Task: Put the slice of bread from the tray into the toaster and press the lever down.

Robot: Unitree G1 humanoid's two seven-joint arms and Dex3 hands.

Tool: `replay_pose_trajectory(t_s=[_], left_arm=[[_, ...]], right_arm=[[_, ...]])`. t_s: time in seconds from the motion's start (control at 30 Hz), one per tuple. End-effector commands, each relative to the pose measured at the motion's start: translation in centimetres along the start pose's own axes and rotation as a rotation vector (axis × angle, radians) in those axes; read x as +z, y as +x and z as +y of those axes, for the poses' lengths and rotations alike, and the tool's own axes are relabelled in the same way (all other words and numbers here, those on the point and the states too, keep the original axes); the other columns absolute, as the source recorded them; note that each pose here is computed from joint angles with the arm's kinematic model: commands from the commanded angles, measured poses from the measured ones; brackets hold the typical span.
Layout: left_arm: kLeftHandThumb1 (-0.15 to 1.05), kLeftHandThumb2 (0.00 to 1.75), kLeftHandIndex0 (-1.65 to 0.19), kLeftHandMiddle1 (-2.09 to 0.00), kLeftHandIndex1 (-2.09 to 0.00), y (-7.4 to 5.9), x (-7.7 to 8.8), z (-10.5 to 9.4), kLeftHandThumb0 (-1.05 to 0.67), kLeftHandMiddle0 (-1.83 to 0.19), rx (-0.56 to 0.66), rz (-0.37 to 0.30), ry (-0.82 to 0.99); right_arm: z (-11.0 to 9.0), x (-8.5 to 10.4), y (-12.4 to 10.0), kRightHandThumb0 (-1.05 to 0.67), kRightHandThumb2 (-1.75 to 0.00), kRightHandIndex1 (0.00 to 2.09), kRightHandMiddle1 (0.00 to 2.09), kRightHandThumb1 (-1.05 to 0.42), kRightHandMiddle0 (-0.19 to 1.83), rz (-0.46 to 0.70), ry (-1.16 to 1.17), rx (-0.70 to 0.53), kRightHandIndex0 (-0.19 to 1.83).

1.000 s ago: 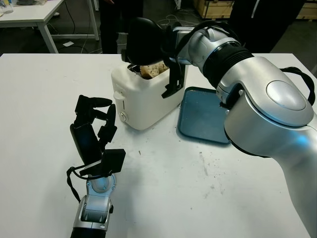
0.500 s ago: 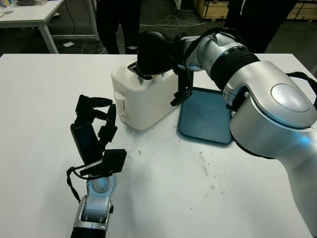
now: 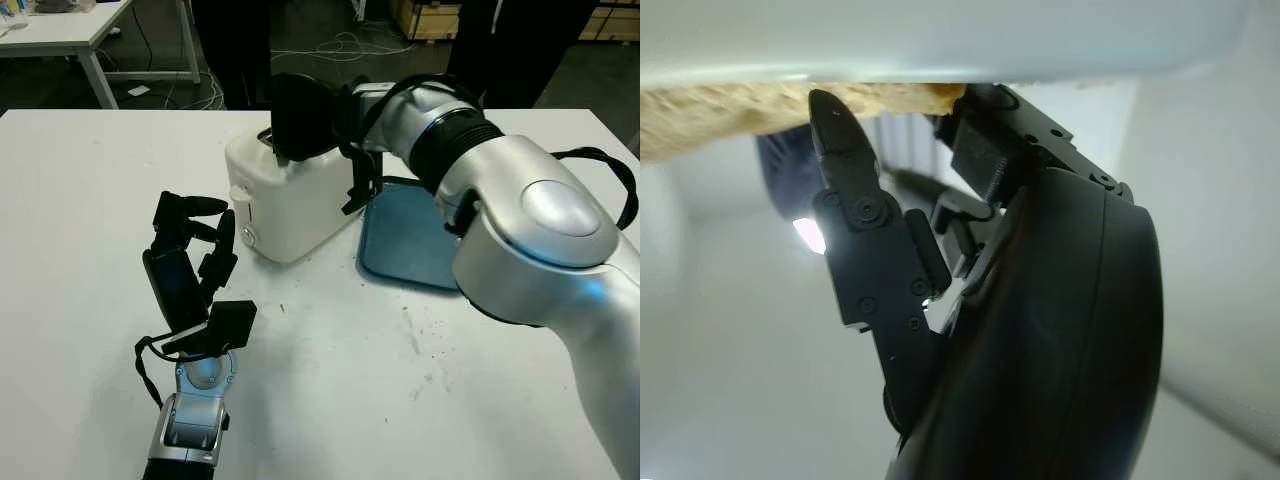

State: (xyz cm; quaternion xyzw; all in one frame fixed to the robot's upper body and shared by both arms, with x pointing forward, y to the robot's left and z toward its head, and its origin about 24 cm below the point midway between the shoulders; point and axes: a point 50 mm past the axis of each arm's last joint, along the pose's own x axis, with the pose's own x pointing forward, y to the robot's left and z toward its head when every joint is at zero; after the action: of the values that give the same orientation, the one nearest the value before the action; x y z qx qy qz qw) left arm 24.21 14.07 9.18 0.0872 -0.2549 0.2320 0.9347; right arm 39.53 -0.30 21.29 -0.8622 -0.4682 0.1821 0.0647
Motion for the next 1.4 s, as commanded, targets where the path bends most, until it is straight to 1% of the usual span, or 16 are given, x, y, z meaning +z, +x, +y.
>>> replay_pose_trajectory(t_s=[0.0,0.07,0.17,0.27,0.3,0.37,0.43,0.53,0.57,0.6,0.63,0.67,0.73,0.9,1.0,1.37], left_arm=[[0.92,0.35,-0.47,-1.74,-1.46,-0.3,0.3,-0.6,-0.49,-0.65,0.022,0.019,-0.038],[0.92,0.34,-0.47,-1.74,-1.46,-0.3,0.3,-0.5,-0.49,-0.65,0.02,0.019,-0.039],[0.92,0.35,-0.47,-1.74,-1.46,-0.3,0.2,-0.5,-0.49,-0.64,0.016,0.016,-0.039],[0.92,0.35,-0.47,-1.73,-1.45,-0.3,0.2,-0.5,-0.49,-0.65,0.012,0.019,-0.036],[0.92,0.35,-0.48,-1.72,-1.45,-0.4,0.2,-0.5,-0.49,-0.65,0.011,0.019,-0.034],[0.92,0.35,-0.48,-1.72,-1.45,-0.4,0.2,-0.6,-0.49,-0.65,0.009,0.022,-0.035],[0.92,0.35,-0.47,-1.72,-1.44,-0.4,0.2,-0.6,-0.49,-0.64,0.005,0.025,-0.042],[0.92,0.35,-0.47,-1.71,-1.44,-0.4,0.1,-0.6,-0.48,-0.64,0.002,0.026,-0.045],[0.92,0.35,-0.47,-1.71,-1.44,-0.5,0.1,-0.6,-0.49,-0.64,0.001,0.028,-0.046],[0.92,0.35,-0.47,-1.71,-1.44,-0.5,0.1,-0.6,-0.49,-0.64,0.001,0.029,-0.048],[0.92,0.35,-0.47,-1.71,-1.44,-0.5,0.1,-0.6,-0.48,-0.64,0.001,0.03,-0.05],[0.92,0.35,-0.47,-1.71,-1.44,-0.5,0.1,-0.6,-0.48,-0.64,0.001,0.032,-0.055],[0.92,0.34,-0.47,-1.71,-1.44,-0.5,0.0,-0.6,-0.48,-0.63,0.0,0.031,-0.05],[0.92,0.35,-0.47,-1.71,-1.44,-0.5,-0.1,-0.6,-0.48,-0.64,-0.005,0.028,-0.031],[0.92,0.35,-0.47,-1.71,-1.44,-0.6,-0.1,-0.7,-0.48,-0.64,-0.007,0.036,-0.036],[0.92,0.34,-0.47,-1.73,-1.45,-0.5,0.1,-0.8,-0.48,-0.63,-0.003,0.031,-0.045]], right_arm=[[0.5,1.3,0.0,-0.65,-0.49,1.74,1.69,-0.92,0.83,-0.048,0.017,0.017,1.14],[0.5,0.8,-0.1,-0.64,-0.56,1.74,1.73,-0.92,0.8,-0.032,0.007,0.015,1.13],[0.5,0.0,-0.5,-0.63,-0.54,1.75,1.74,-0.92,0.76,0.008,0.003,-0.015,1.13],[0.5,-1.0,-1.0,-0.63,-0.47,1.75,1.75,-0.92,0.8,0.064,0.018,-0.047,1.16],[0.5,-1.5,-1.2,-0.61,-0.49,1.75,1.75,-0.92,0.81,0.089,0.037,-0.048,1.17],[0.5,-2.5,-1.7,-0.6,-0.47,1.75,1.75,-0.92,0.8,0.134,0.053,-0.056,1.16],[0.5,-3.3,-2.1,-0.61,-0.44,1.75,1.75,-0.92,0.77,0.172,0.052,-0.068,1.16],[0.5,-4.5,-2.8,-0.63,-0.46,1.75,1.75,-0.92,0.75,0.229,0.059,-0.095,1.15],[0.5,-4.8,-3.1,-0.64,-0.41,1.75,1.75,-0.92,0.76,0.248,0.078,-0.105,1.15],[0.6,-5.0,-3.3,-0.63,-0.31,1.75,1.65,-0.92,0.73,0.262,0.092,-0.109,1.15],[0.6,-5.2,-3.4,-0.63,-0.27,1.75,1.63,-0.92,0.72,0.278,0.103,-0.111,1.15],[0.7,-5.4,-3.6,-0.63,-0.27,1.75,1.68,-0.92,0.71,0.295,0.118,-0.113,1.16],[0.8,-5.9,-3.9,-0.62,-0.35,1.75,1.73,-0.92,0.74,0.327,0.144,-0.109,1.17],[1.0,-6.5,-4.4,-0.62,-0.38,1.75,1.74,-0.92,0.76,0.375,0.207,-0.093,1.14],[1.1,-6.9,-4.6,-0.62,-0.43,1.75,1.75,-0.92,0.76,0.396,0.217,-0.082,1.12],[1.2,-6.8,-4.7,-0.59,-0.32,1.75,1.75,-0.92,0.77,0.451,0.307,-0.119,1.14]])
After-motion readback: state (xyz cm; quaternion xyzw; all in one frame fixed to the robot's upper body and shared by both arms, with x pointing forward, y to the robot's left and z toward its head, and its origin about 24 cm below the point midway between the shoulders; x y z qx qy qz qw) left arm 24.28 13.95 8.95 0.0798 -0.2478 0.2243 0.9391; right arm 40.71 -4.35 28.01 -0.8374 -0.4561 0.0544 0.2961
